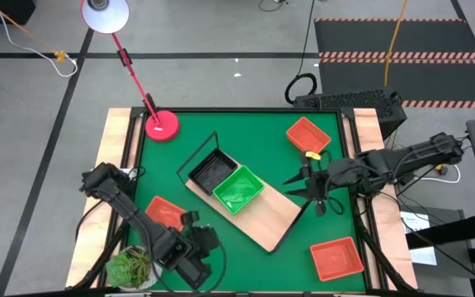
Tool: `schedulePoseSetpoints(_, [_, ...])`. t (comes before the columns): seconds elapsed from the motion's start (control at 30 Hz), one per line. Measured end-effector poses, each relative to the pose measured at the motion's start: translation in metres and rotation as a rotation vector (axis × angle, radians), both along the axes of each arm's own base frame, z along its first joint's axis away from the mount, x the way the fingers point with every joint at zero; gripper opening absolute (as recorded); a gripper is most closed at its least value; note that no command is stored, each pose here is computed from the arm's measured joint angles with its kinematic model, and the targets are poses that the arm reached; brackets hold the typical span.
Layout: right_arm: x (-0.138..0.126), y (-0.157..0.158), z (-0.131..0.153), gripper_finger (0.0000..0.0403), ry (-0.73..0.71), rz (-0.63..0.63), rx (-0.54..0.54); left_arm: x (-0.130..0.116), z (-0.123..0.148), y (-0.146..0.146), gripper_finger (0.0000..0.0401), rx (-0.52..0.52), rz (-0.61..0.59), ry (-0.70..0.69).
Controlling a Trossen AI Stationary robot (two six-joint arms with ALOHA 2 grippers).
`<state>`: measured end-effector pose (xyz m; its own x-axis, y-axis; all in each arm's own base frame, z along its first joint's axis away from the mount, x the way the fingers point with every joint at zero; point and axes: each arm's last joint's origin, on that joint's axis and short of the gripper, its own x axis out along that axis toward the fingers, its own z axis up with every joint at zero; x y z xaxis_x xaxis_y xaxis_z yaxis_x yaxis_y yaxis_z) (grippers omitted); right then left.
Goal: Stack baskets on shelf by color
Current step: Put the middle orange bin on the shelf
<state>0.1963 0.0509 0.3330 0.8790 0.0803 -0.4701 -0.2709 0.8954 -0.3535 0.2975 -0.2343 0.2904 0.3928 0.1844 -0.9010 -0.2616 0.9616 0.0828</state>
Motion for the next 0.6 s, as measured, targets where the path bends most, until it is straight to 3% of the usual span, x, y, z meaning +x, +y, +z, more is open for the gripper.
schedulePoseSetpoints(0.1, [-0.003, -0.001, 0.002, 0.0116, -0.006, -0.009, 0.019, -0.008, -0.009, -0.007, 0.0088, -0.051, -0.025, 0.084])
schedulePoseSetpoints(0.37, [-0.003, -0.001, 0.002, 0.0116, -0.006, -0.01, 0.021, -0.031, -0.025, -0.025, 0.0088, -0.04, -0.147, 0.179])
schedulePoseSetpoints(0.6, [-0.003, -0.001, 0.002, 0.0116, -0.006, -0.009, 0.02, -0.044, -0.044, -0.029, 0.0088, -0.078, -0.13, 0.284])
